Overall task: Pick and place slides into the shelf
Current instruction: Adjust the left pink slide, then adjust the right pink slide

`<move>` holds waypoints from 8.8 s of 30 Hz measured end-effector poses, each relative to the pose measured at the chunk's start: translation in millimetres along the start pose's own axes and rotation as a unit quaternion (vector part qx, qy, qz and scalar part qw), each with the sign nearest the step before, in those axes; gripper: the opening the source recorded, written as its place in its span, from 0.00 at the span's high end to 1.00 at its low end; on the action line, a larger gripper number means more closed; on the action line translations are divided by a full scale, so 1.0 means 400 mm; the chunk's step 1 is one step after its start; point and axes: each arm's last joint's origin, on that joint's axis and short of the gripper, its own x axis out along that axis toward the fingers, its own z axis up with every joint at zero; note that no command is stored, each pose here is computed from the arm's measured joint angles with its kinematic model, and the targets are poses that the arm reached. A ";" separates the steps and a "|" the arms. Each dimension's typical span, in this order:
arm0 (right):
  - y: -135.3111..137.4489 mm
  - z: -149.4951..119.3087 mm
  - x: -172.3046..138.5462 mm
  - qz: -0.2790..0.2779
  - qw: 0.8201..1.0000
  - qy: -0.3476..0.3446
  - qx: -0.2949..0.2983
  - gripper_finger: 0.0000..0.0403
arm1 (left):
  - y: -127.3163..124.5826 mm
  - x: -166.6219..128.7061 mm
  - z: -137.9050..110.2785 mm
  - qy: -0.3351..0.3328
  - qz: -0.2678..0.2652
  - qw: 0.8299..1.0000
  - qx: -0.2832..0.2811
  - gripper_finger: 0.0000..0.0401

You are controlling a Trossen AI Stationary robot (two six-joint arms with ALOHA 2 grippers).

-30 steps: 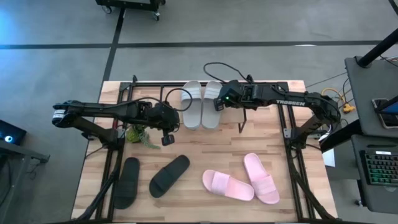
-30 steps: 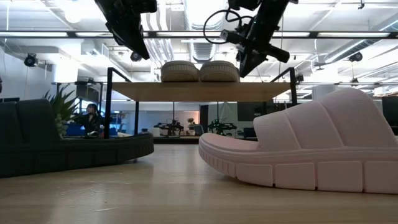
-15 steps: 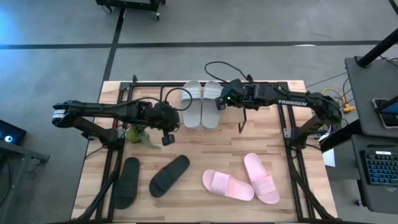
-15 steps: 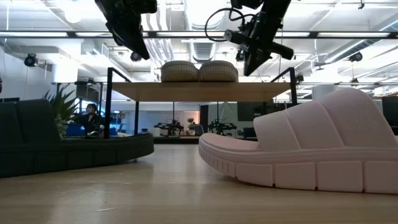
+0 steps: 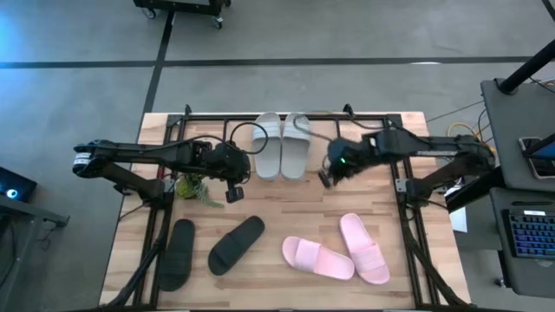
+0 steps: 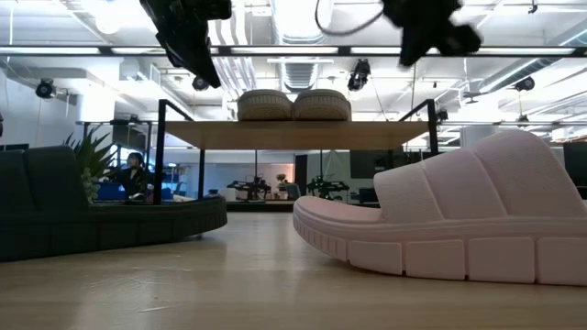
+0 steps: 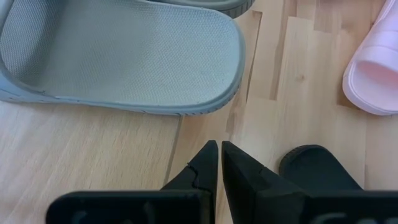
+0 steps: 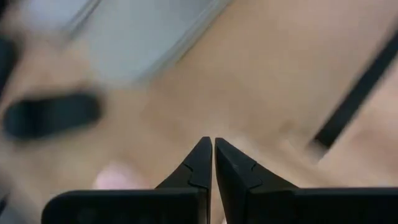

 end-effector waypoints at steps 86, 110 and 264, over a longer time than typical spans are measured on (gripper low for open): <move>0.270 -0.387 0.455 0.035 0.886 -0.299 0.353 0.96 | -0.141 -0.085 -0.146 -0.079 -0.126 0.989 -0.006 0.98; 0.236 -0.314 0.396 -0.097 0.942 -0.224 0.229 0.58 | -0.139 -0.084 -0.151 -0.069 -0.122 0.990 -0.002 0.98; 0.105 -0.438 0.187 -0.394 0.885 0.209 0.134 0.97 | -0.138 -0.058 -0.178 -0.050 -0.114 0.992 0.000 0.98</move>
